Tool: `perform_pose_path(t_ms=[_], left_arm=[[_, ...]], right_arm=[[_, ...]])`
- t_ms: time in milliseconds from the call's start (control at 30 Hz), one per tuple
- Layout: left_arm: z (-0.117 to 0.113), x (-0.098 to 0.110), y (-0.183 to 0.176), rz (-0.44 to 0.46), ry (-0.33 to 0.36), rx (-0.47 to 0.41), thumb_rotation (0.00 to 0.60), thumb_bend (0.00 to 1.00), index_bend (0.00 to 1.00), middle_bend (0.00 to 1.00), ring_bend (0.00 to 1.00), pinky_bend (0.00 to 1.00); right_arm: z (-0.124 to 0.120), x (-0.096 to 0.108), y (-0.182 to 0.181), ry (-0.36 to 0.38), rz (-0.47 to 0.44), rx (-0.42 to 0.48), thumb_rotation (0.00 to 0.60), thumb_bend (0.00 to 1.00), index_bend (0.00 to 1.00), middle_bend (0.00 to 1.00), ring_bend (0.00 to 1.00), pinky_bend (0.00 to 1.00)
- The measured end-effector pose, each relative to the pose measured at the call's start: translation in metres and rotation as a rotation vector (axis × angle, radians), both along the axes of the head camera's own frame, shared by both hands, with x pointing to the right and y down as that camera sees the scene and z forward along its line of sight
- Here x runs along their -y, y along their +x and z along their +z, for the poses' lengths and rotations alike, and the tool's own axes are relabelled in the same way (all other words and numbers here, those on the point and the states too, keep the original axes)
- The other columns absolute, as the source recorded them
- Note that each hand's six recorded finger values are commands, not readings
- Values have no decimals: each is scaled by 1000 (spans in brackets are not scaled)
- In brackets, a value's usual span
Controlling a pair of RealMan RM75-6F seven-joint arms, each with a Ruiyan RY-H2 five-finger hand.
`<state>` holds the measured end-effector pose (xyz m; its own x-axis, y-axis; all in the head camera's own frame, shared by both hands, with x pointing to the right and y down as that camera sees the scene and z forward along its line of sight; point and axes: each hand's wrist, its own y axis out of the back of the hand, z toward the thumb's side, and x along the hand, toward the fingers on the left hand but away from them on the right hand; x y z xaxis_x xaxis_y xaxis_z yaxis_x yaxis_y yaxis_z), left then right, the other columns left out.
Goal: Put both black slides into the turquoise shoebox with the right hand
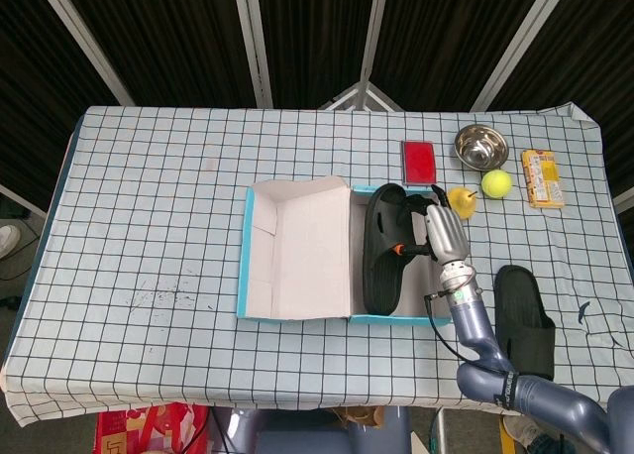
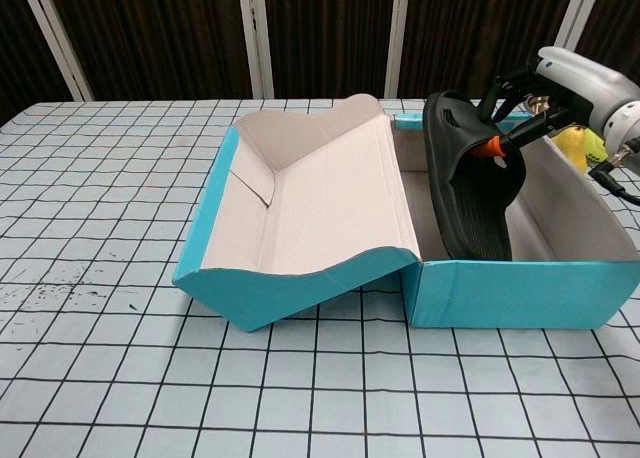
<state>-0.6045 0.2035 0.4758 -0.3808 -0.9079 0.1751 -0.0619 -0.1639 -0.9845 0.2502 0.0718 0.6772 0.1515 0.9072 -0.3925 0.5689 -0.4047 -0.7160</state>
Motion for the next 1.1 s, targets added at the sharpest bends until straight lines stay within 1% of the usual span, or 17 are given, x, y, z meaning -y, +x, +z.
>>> perform_pose_path(t_ms=[400,1100], left_arm=[[-2,0,-1,-1,8,-8,600,813,223,96,58,135],[-2,0,-2,-3,8,-8,600,813,223,96,58,135]], right_arm=[[-7,-1,-14,0,-16,23,600,465,590,680,364,0],[6,-8,-26,-34,-47,22,600,465,590,680,364,0]])
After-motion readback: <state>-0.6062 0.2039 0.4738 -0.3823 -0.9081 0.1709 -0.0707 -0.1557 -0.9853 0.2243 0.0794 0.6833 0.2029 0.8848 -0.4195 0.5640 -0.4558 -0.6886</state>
